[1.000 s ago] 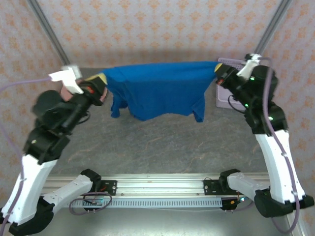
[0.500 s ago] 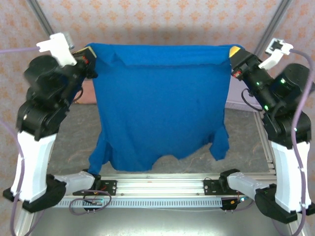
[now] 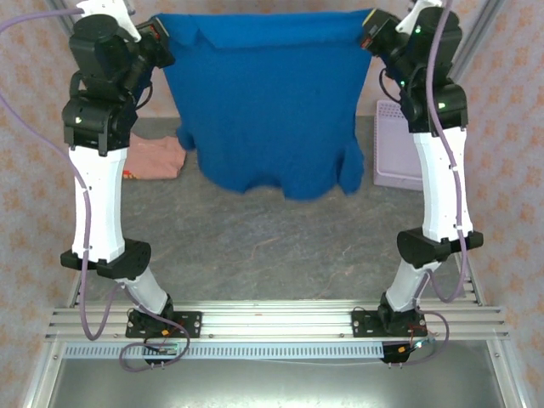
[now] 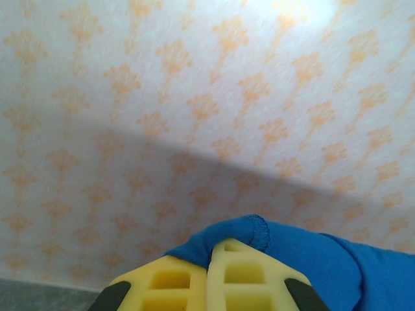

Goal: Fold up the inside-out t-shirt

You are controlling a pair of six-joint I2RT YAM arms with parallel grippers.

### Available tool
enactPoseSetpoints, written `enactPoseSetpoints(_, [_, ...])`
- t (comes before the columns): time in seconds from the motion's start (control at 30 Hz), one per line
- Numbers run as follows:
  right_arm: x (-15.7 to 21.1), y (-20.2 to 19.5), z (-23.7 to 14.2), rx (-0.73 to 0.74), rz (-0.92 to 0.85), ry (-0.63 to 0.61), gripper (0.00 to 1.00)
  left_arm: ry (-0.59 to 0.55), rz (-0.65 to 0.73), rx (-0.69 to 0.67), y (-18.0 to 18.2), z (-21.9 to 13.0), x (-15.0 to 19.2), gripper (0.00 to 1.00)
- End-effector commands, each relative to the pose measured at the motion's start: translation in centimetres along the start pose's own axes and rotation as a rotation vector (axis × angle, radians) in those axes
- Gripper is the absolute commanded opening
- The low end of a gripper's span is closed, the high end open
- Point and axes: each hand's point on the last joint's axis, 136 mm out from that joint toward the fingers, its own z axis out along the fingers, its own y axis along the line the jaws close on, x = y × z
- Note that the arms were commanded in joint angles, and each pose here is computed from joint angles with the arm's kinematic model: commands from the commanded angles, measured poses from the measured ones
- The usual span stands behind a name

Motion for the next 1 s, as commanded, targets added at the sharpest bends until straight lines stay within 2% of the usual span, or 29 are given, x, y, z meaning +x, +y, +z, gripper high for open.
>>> enactPoseSetpoints(0.0, [-3.2,1.9,-3.8,-0.054,-0.022,-0.052,0.0,-0.041,0.001,0.035,-0.3,-4.2,-2.4,0.0])
enactPoseSetpoints(0.1, [-0.6,1.4,-4.3,-0.048,-0.007,0.052,0.0,0.027,0.006,0.057,-0.1,-5.7,-0.3,0.0])
enactPoseSetpoints(0.2, [4.1,-1.1,-5.3,0.024,0.02,0.196,0.0,0.159,-0.028,0.083,0.9,-7.4,5.3,0.0])
enactPoseSetpoints(0.27, [9.0,-4.1,-6.3,0.085,0.066,0.289,0.0,0.264,-0.086,0.1,2.1,-8.4,10.8,0.0])
enactPoseSetpoints(0.33, [15.8,-8.4,-8.0,0.191,0.118,0.41,0.0,0.427,-0.154,0.087,4.1,-9.3,19.0,0.0])
enactPoseSetpoints(0.43, [25.1,-14.9,-11.5,0.379,0.145,0.594,0.0,0.641,-0.223,0.049,6.6,-11.1,29.2,0.0])
enactPoseSetpoints(0.5, [31.3,-19.4,-13.7,0.502,0.158,0.701,0.0,0.815,-0.291,-0.024,8.7,-12.5,37.6,0.0])
enactPoseSetpoints(0.53, [33.6,-21.3,-14.5,0.556,0.156,0.74,0.01,0.895,-0.299,-0.037,9.2,-13.4,41.2,0.0])
enactPoseSetpoints(0.63, [37.8,-25.8,-15.7,0.691,0.102,0.833,0.03,1.033,-0.277,-0.128,11.3,-15.3,47.9,0.11])
enactPoseSetpoints(0.67, [38.2,-26.8,-15.7,0.727,0.069,0.848,0.05,1.063,-0.255,-0.156,11.9,-15.7,48.9,0.18])
enactPoseSetpoints(0.7, [38.4,-27.7,-15.6,0.757,0.049,0.861,0.1,1.086,-0.218,-0.186,12.5,-16.1,49.6,0.34])
enactPoseSetpoints(0.83, [39.0,-27.5,-15.2,0.726,0.022,0.948,0.38,1.073,-0.06,-0.196,12.5,-16.5,48.6,0.67])
enactPoseSetpoints(0.9, [38.8,-26.5,-15.3,0.677,0.019,0.961,0.46,1.007,0.042,-0.136,10.5,-16.1,47.1,0.76])
enactPoseSetpoints(0.97, [38.8,-25.1,-15.2,0.627,0.012,0.958,0.5,0.959,0.139,0.04,6.4,-15.5,46.8,0.79])
